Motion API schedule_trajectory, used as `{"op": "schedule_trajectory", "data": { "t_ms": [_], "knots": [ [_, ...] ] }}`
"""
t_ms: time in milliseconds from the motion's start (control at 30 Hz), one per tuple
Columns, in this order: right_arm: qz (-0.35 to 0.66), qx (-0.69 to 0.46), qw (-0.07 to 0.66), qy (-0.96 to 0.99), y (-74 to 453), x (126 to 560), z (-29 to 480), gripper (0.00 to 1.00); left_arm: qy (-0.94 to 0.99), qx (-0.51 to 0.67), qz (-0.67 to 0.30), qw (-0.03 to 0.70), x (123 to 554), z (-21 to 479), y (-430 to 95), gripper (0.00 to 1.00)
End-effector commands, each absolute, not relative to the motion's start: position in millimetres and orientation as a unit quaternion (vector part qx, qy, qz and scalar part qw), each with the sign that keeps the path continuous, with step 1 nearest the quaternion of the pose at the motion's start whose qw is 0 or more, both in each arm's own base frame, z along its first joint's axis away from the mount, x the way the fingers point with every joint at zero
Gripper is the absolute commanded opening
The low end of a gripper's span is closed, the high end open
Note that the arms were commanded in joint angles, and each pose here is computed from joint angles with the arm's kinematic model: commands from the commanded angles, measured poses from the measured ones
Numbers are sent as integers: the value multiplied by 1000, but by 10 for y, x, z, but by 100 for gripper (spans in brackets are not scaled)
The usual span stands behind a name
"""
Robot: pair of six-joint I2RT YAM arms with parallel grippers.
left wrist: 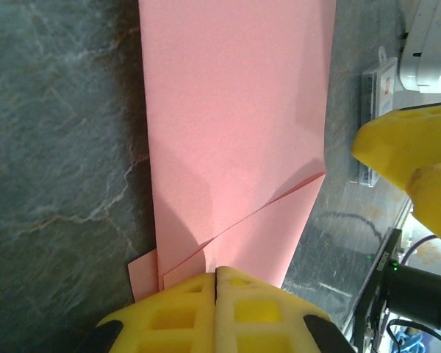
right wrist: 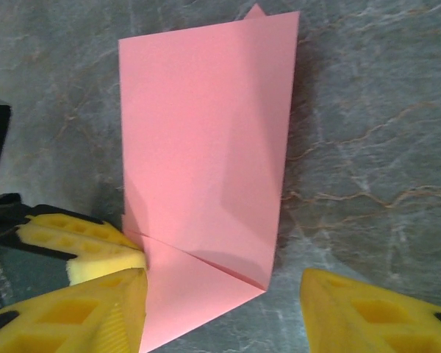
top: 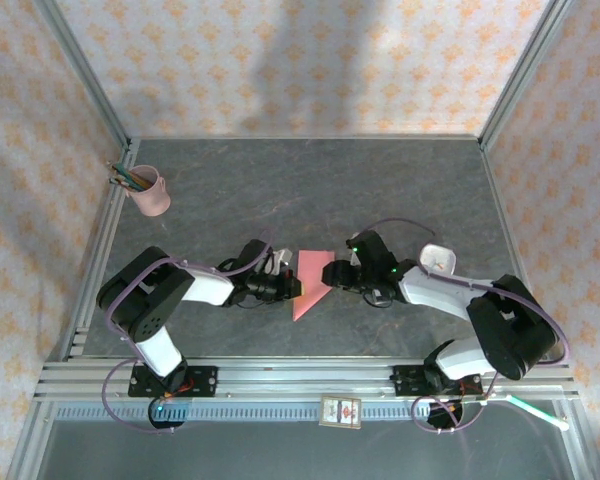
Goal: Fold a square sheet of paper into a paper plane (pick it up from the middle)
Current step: Fold the wing for the fifth time at the center of the table.
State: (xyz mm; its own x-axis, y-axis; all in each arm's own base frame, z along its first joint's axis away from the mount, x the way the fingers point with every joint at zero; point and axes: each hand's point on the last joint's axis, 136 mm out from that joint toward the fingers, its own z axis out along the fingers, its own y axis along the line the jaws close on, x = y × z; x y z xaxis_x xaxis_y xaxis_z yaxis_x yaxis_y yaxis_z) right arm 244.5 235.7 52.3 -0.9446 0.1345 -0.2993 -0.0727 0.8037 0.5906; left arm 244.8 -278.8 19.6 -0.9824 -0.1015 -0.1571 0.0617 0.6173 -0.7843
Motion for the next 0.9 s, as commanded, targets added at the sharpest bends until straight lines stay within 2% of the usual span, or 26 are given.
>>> {"op": "schedule_trajectory", "data": {
  "t_ms": [0, 400, 867],
  "knots": [
    [334, 27, 150, 930, 2403, 2404, 473, 56, 895, -25, -440, 68, 2344, 56, -2726, 0],
    [346, 40, 135, 928, 2452, 2395, 368, 51, 898, -25, -434, 71, 2313, 31, -2638, 0],
    [338, 49, 140, 929, 2428, 2430, 347, 19, 900, -19, -429, 76, 2341, 67, -2639, 0]
  ]
}}
